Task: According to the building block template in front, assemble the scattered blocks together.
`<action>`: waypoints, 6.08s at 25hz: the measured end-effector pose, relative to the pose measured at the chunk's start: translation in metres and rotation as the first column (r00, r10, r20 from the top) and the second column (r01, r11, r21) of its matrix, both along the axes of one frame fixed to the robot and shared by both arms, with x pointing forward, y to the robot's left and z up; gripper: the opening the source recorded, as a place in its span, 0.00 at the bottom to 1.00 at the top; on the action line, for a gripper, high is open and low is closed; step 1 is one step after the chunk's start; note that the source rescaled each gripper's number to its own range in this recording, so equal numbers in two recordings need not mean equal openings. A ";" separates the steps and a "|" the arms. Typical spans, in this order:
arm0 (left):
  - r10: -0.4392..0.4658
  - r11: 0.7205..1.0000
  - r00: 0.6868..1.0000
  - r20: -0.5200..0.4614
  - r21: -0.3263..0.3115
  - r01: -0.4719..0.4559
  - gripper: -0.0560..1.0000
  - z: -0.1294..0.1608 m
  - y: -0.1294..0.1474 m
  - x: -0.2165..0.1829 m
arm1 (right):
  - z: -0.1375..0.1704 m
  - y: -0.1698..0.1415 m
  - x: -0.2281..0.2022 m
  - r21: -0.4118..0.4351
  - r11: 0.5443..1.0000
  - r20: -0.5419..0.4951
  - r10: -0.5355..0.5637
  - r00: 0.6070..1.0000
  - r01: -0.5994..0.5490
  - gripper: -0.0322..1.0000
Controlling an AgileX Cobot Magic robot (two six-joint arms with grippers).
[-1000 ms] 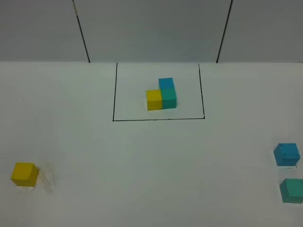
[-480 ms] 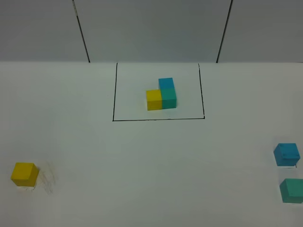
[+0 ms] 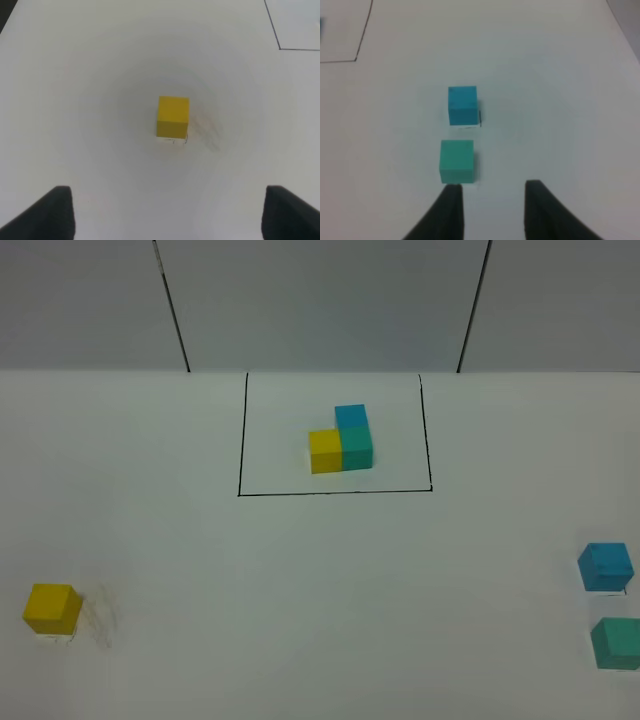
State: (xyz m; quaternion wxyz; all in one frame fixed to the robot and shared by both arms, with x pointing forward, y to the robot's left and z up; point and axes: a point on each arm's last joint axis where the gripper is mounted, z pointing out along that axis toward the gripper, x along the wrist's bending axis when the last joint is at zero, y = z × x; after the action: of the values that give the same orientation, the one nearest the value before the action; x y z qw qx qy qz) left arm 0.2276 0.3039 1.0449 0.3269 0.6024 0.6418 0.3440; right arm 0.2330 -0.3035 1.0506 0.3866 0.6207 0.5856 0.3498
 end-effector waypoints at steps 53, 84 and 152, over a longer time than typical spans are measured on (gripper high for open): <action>-0.087 0.995 0.750 -0.656 -0.088 0.039 0.70 -0.109 -0.002 0.269 | 0.000 0.000 0.000 0.000 1.000 0.000 0.000 1.000 0.000 0.03; -0.078 0.996 0.729 -0.680 -0.077 0.035 0.05 -0.146 0.000 0.283 | 0.000 0.000 0.000 0.000 1.000 0.000 0.000 1.000 0.000 0.03; -0.662 -0.021 -0.057 -0.747 -0.057 0.998 0.05 -0.152 -0.274 0.321 | -0.001 0.000 0.000 0.003 1.000 -0.003 0.001 1.000 -0.001 0.04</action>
State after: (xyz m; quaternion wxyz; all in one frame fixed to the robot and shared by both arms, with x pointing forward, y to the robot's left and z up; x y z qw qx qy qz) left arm 0.5490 0.0295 0.8926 0.0711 0.9974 0.0120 -0.0069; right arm 0.2334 -0.3033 1.0498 0.3849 0.6213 0.5859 0.3500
